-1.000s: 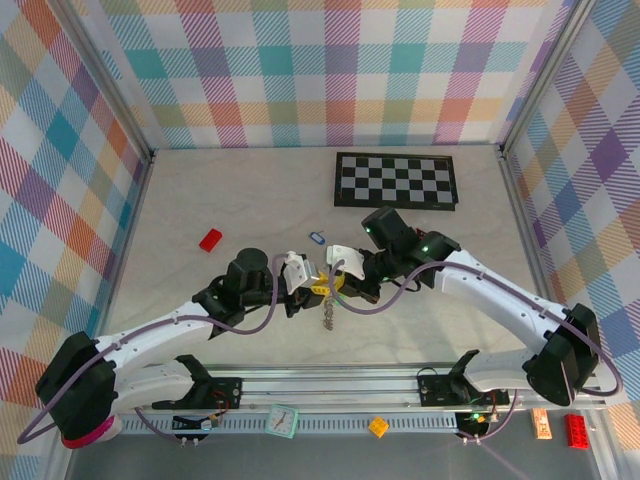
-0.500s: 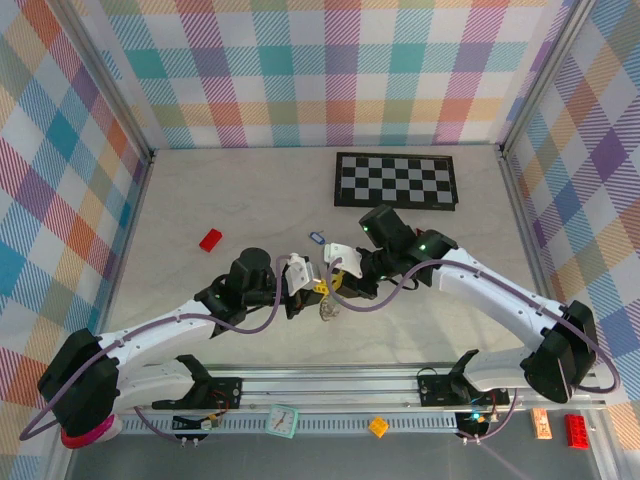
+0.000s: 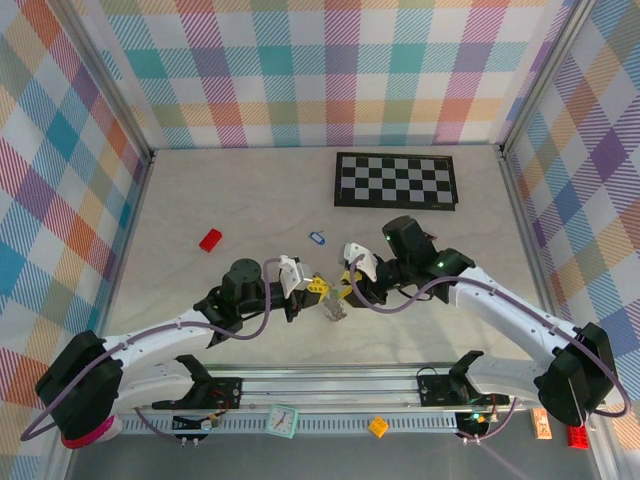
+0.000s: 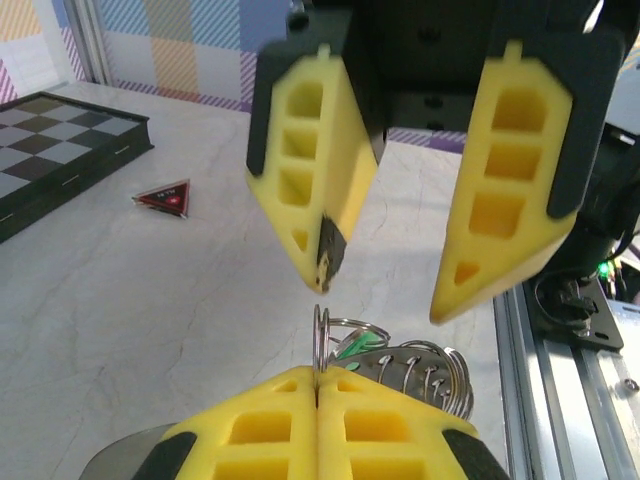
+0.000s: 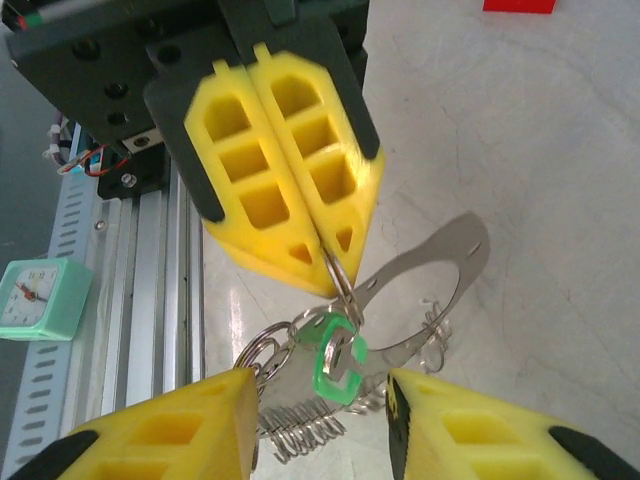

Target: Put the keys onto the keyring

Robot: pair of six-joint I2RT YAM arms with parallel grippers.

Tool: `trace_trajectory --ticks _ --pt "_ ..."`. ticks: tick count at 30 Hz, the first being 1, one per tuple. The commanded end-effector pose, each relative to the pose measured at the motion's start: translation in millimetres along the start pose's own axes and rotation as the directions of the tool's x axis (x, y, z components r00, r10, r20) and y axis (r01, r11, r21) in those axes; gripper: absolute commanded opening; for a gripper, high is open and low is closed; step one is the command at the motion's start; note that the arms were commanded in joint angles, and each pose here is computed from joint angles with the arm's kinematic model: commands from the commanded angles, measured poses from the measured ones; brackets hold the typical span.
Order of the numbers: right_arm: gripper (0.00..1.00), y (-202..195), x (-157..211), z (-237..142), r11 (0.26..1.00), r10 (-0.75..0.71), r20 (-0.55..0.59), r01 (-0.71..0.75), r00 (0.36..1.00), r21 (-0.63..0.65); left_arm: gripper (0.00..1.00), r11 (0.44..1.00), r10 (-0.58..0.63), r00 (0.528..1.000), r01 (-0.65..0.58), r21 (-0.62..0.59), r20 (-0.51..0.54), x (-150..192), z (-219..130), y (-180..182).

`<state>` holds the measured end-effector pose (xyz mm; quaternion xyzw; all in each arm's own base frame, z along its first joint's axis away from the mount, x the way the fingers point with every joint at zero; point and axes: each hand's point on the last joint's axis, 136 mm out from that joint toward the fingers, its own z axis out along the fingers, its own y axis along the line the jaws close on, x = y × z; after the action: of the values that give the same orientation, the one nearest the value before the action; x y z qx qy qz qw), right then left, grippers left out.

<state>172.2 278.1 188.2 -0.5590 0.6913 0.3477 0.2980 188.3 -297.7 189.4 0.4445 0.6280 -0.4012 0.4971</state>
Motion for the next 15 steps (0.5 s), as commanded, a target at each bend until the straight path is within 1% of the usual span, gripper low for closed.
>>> trace_trajectory --ticks 1,15 --pt "0.39 1 0 3 1.000 0.000 0.021 0.000 1.000 -0.002 0.00 1.000 0.009 0.993 -0.009 -0.002 0.118 -26 -1 -1" --pt "0.37 -5 -8 11 1.000 -0.030 0.039 0.030 0.999 0.009 0.00 1.000 -0.001 0.993 -0.001 0.019 0.118 -26 1 -3"
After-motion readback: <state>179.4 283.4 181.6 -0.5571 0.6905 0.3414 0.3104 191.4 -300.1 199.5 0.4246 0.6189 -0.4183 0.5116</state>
